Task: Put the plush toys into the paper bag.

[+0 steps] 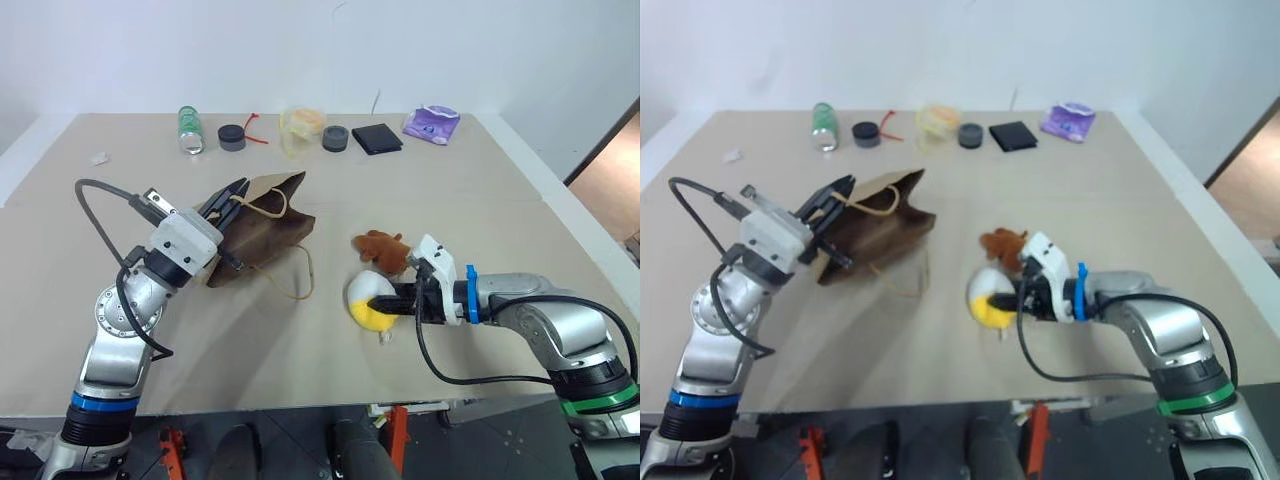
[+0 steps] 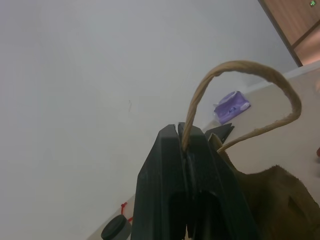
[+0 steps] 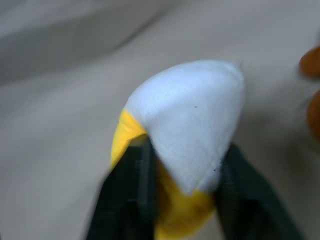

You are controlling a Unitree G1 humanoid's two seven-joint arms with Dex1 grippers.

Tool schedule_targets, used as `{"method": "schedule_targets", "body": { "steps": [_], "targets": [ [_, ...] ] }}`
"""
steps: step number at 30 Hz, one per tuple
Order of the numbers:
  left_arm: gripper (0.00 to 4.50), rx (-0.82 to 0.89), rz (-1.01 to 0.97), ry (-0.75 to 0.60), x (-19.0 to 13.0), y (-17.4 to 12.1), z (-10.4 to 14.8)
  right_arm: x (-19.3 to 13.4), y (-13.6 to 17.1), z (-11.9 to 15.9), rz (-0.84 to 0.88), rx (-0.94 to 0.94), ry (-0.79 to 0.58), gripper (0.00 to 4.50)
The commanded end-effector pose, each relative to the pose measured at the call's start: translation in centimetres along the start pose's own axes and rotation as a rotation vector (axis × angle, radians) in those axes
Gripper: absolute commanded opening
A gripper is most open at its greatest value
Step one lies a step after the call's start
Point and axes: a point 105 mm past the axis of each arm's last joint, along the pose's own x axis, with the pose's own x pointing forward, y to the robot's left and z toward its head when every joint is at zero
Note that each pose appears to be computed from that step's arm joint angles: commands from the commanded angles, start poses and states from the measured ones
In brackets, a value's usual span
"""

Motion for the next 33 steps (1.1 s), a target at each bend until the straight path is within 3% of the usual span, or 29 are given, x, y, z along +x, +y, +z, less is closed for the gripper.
{"method": "schedule_targets", "body": {
  "steps": [1,4,7,17,23,28,32,33],
  "targets": [
    [0.0,0.031,0.014,-0.055,0.0,0.8,1.8,-1.4,0.1,4.9,0.02,-0.042,-0.221,0.04],
    [0.0,0.035,0.008,-0.057,0.1,0.7,1.9,-2.3,1.4,9.3,0.106,-0.039,-0.427,0.04],
    [0.0,0.032,0.001,-0.063,0.2,0.4,2.0,-1.4,2.0,11.0,0.129,-0.031,-0.467,0.04],
    [0.0,0.019,-0.01,-0.081,0.6,0.0,2.4,6.1,5.0,11.9,0.189,-0.004,-0.414,0.04],
    [0.0,0.008,0.004,-0.073,0.6,0.0,2.3,10.7,6.1,13.2,0.154,0.005,-0.439,0.04],
    [0.0,0.006,0.009,-0.071,0.6,0.0,2.3,12.5,5.8,14.7,0.07,-0.021,-0.501,0.04],
    [0.0,0.007,0.015,-0.066,0.6,0.1,2.3,11.6,5.8,14.4,0.103,-0.038,-0.518,1.66],
    [0.0,0.007,0.017,-0.065,0.6,0.1,2.3,11.0,5.7,14.3,0.111,-0.048,-0.525,2.26]
  ]
}}
